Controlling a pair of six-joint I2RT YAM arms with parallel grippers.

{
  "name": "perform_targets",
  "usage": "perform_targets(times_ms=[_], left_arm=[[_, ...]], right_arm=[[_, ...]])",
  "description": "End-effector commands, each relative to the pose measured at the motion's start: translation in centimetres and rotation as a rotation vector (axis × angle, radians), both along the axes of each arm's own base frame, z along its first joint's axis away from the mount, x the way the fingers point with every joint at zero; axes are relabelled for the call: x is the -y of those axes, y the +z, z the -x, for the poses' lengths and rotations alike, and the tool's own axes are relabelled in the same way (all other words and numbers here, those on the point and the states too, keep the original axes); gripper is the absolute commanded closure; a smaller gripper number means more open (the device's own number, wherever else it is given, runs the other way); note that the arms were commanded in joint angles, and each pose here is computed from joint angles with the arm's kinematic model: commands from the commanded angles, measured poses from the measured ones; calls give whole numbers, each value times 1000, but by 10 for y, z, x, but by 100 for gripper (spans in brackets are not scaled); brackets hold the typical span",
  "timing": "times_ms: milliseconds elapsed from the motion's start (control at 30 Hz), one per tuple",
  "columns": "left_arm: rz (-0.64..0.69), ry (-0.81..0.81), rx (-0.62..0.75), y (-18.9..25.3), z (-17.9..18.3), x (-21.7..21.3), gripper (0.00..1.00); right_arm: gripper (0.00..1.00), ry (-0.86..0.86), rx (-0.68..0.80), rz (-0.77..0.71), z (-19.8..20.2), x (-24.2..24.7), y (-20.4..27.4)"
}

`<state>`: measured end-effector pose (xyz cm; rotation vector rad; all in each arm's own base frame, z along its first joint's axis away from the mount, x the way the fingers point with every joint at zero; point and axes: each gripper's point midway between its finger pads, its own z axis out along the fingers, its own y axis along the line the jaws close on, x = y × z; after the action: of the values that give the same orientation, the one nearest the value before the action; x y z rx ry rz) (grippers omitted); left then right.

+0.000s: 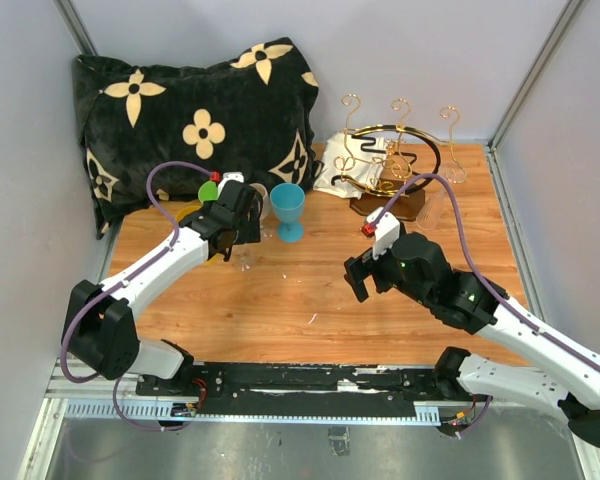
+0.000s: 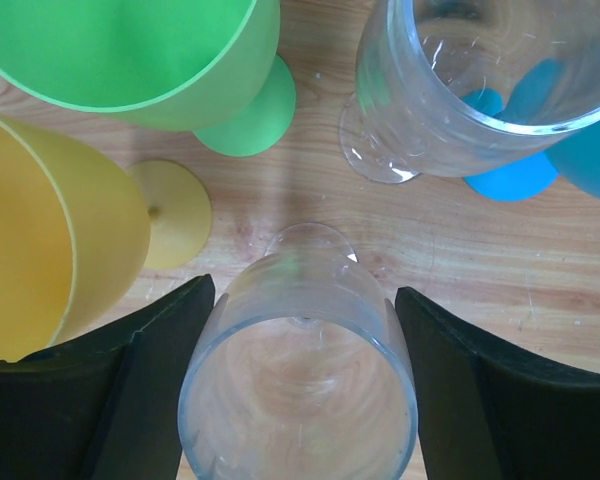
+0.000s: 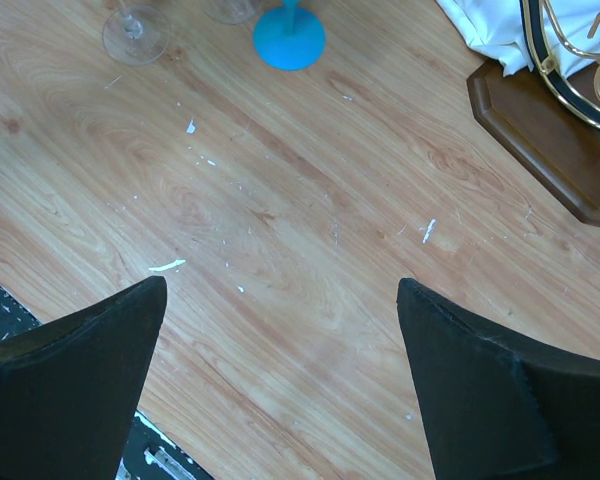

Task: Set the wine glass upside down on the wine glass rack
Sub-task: Pick up the wine glass at the center of the board.

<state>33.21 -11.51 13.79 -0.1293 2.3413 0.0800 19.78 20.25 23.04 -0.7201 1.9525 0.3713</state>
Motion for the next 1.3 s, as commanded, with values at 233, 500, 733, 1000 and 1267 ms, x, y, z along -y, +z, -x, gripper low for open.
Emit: perform_targets(times_ms=[233,500,733,1000,1267], left_arm=[[20,-17,41,16,4,-3,38],[70,-80,70,28,17,9,51],[65,-111,58,23,21,14,57],[23,-171,50,22,34,33,71],[59,-222,64,36,49,51,79]], right_arm=[[2,-85,1,7,-5,9,-3],[2,-111,-21,13,-7,9,-10],[2,-131,-27,19,-7,12,-12],[2,-162,-28,20,-8,17,-17],[2,-217,-17,0,-12,22,-16]])
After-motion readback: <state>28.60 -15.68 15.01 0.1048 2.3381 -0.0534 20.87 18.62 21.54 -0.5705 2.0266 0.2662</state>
